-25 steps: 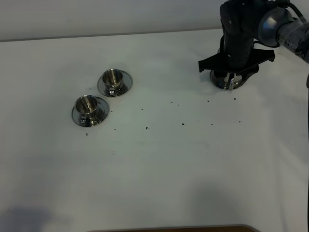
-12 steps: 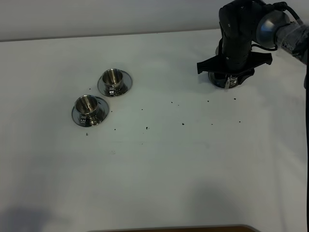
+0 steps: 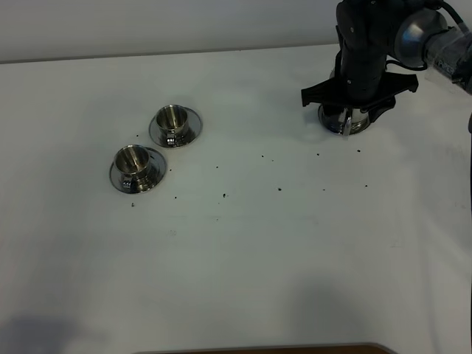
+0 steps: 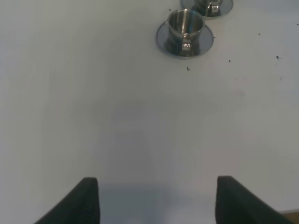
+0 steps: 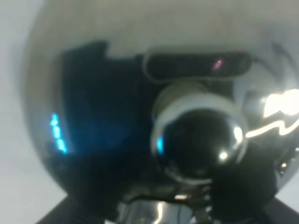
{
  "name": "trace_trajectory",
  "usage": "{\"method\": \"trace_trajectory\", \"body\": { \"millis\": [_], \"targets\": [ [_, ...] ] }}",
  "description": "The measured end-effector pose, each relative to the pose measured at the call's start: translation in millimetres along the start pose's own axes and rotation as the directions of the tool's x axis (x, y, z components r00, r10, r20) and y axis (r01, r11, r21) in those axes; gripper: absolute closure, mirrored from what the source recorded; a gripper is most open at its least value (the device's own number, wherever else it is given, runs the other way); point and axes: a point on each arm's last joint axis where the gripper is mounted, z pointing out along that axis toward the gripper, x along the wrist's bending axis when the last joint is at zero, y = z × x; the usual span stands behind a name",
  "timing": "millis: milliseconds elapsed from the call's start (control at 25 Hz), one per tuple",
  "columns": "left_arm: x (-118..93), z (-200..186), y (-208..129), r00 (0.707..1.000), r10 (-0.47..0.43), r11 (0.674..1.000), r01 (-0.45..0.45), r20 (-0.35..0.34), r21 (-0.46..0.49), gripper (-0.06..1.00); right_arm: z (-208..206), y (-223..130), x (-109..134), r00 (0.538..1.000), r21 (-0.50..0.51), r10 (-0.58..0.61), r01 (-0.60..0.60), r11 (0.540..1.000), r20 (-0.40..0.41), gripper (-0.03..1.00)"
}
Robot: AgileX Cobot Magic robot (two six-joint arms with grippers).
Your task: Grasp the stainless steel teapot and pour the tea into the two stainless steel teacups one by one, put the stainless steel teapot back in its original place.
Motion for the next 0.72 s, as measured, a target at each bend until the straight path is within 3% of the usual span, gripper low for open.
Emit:
{"method": "trace_trajectory", "body": {
  "millis": [720],
  "targets": [
    [0.0,0.0,0.0,1.0,0.0,1.0,0.0,0.0,0.0,0.36,-11.1,5.3,-0.8,1.0,-0.021,-0.003,0.003,1.0,0.0,0.43]
  ]
}}
